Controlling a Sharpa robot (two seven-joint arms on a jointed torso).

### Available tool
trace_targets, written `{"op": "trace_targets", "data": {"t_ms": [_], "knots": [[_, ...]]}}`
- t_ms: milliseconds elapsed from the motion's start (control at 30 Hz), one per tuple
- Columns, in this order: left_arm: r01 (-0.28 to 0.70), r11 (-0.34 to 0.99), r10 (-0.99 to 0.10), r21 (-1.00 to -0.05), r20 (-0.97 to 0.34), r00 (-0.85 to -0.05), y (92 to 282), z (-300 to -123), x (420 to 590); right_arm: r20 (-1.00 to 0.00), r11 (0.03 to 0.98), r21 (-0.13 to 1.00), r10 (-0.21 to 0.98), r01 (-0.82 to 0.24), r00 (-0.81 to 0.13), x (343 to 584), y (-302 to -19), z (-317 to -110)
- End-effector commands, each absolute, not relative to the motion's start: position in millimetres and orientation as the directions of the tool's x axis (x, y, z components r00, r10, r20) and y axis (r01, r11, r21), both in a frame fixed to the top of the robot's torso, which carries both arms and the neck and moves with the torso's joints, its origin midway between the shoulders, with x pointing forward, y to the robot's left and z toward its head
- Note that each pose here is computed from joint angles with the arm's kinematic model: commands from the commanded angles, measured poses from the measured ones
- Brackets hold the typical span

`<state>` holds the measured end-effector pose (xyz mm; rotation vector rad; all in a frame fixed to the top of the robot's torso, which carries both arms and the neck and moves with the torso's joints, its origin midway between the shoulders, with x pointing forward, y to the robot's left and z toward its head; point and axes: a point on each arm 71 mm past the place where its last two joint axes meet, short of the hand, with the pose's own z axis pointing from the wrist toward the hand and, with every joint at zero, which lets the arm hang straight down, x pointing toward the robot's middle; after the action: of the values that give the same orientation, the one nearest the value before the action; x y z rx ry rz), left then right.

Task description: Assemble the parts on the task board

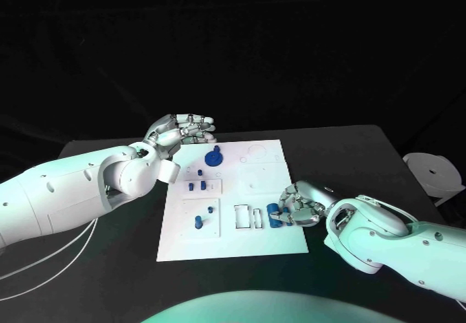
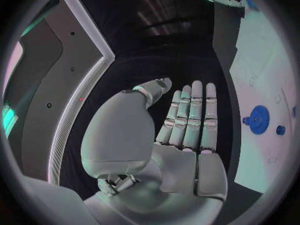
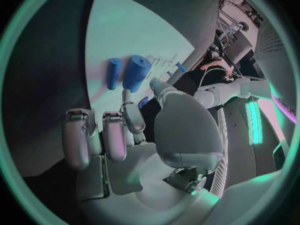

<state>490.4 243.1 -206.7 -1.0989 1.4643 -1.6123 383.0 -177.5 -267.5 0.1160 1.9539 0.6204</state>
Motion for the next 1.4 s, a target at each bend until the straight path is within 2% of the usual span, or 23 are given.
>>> {"op": "trace_targets", "data": {"t_ms": [33,700,1067,1400], "knots": [[-0.045,-0.137,-0.895,-0.990,0.143,-0.423,241.1,-205.4,489.4,-0.848,0.891,0.403,0.278,-0.208,-0.452,383,-176,-271],[-0.068,-0.133,-0.886,-0.989,0.149,-0.440,241.9,-206.4,488.2,-0.828,0.906,0.371,0.223,-0.205,-0.514,379,-166,-289],[-0.068,-0.133,-0.886,-0.989,0.149,-0.439,242.6,-206.4,488.1,-0.837,0.880,0.430,0.306,-0.200,-0.453,379,-163,-283],[-0.067,-0.133,-0.885,-0.989,0.149,-0.441,241.7,-206.4,488.3,-0.812,0.823,0.528,0.417,-0.210,-0.408,379,-159,-268]]}}
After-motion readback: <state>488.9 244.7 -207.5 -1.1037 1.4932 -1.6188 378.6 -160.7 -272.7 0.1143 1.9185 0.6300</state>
